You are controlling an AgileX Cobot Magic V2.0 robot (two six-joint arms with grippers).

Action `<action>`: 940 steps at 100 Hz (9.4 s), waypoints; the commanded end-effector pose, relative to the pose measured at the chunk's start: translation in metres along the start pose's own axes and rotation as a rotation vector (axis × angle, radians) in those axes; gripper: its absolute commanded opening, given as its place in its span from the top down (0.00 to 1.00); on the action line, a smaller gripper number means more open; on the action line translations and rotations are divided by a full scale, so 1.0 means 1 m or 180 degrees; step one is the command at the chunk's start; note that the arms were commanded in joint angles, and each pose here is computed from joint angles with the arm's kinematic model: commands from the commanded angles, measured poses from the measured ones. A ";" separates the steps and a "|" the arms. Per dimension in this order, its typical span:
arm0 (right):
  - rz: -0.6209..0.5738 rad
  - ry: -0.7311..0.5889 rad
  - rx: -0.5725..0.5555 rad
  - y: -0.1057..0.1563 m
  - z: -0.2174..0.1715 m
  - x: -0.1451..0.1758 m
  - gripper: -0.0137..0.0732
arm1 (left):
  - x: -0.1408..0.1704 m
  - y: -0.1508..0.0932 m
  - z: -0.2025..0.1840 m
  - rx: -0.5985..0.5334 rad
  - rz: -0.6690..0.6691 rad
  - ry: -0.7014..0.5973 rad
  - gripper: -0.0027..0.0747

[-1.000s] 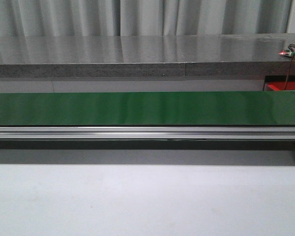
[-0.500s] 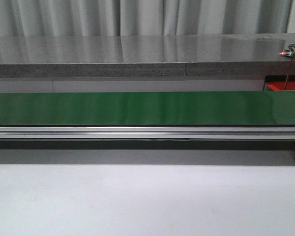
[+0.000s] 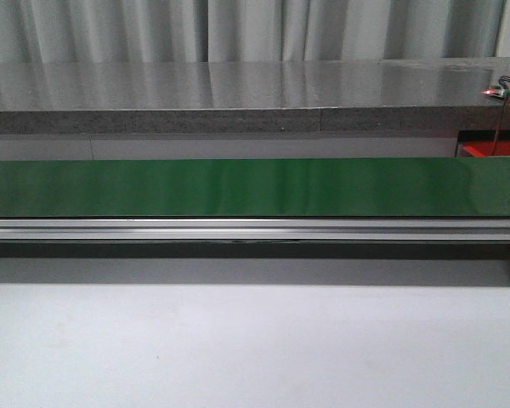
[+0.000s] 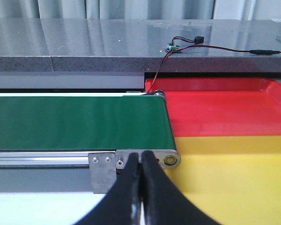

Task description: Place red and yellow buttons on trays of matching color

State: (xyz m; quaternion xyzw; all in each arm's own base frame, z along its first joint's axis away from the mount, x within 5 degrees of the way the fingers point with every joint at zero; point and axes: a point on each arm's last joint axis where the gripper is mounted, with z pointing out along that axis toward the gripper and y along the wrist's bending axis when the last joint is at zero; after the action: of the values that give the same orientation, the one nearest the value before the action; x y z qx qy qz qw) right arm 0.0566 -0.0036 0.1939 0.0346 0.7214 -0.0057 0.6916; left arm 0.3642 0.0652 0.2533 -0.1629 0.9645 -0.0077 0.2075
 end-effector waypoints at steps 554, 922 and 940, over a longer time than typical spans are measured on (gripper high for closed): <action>-0.0058 -0.0339 -0.0035 0.001 -0.003 -0.013 0.93 | -0.014 -0.031 -0.059 0.0372 0.0331 -0.0398 0.26; -0.0573 0.3075 -0.0918 0.118 0.253 -0.169 0.22 | 0.136 -0.007 -0.196 0.0727 0.0708 -0.1343 0.99; -0.0569 0.3182 -0.0921 0.122 0.264 -0.163 0.22 | 0.136 -0.007 -0.196 0.0727 0.0708 -0.1343 0.99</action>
State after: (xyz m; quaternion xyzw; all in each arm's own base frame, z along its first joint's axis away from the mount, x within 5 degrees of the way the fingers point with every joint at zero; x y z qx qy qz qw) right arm 0.3339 0.0963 0.3300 -0.1219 0.9662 0.0436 0.2229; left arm 0.1691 0.0066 0.3666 -0.0282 0.9229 -0.0533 0.3804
